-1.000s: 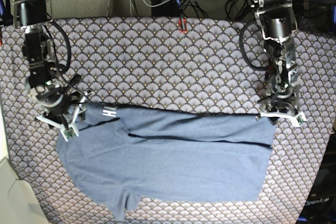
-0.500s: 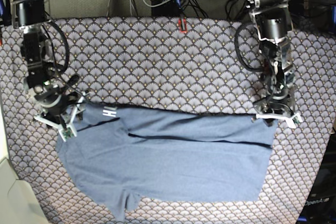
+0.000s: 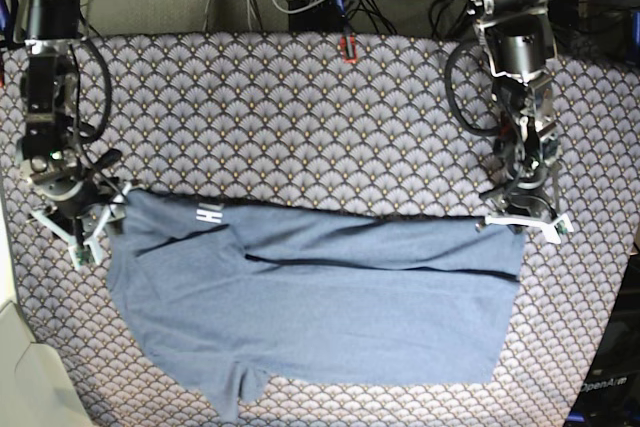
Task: Fold the T-shirt properly
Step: 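Regrasp the folded shirt edge with both grippers, then pull the held edge back toward the arms, spreading the shirt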
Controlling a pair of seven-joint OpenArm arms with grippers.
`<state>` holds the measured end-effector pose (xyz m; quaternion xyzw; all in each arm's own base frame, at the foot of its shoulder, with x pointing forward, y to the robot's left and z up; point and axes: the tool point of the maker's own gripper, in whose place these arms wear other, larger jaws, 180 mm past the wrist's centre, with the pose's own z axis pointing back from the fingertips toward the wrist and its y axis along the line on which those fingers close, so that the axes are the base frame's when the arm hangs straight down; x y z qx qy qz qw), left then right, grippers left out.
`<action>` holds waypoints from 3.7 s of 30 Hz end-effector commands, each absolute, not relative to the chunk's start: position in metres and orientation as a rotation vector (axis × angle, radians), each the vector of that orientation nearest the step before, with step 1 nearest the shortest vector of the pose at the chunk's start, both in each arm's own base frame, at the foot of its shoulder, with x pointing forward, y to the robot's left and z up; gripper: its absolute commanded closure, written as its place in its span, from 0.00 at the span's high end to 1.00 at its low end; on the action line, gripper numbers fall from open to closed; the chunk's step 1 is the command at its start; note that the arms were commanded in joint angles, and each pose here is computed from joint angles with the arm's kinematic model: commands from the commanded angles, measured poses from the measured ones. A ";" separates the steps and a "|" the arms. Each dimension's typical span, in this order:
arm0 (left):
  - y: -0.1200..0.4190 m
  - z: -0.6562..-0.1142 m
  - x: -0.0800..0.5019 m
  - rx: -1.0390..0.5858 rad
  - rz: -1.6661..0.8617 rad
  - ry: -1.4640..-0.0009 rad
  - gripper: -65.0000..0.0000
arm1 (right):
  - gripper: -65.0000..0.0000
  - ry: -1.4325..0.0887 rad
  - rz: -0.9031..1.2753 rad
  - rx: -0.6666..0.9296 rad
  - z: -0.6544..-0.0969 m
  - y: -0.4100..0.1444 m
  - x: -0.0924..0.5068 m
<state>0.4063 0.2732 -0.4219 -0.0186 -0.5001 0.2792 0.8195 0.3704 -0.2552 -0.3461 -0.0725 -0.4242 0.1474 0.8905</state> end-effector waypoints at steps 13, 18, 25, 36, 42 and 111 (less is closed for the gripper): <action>0.291 -0.397 0.419 -0.013 0.579 -1.137 0.01 | 0.46 -0.804 0.085 -0.052 -0.361 -0.287 0.374; 0.291 -0.396 0.418 -0.012 0.576 -1.139 0.01 | 0.46 -0.771 0.036 -0.037 -0.376 -0.296 0.368; 0.291 -0.396 0.418 -0.013 0.574 -1.138 0.01 | 0.46 -0.744 0.014 -0.008 -0.392 -0.295 0.367; 0.291 -0.398 0.417 -0.014 0.574 -1.131 0.01 | 0.45 -0.721 0.011 0.003 -0.401 -0.291 0.361; 0.289 -0.399 0.418 -0.013 0.559 -1.127 0.01 | 0.07 -0.720 0.009 0.006 -0.402 -0.291 0.361; 0.332 -0.396 0.206 0.188 0.395 -0.795 0.01 | 0.00 -0.497 0.280 -0.097 -0.422 -0.304 0.175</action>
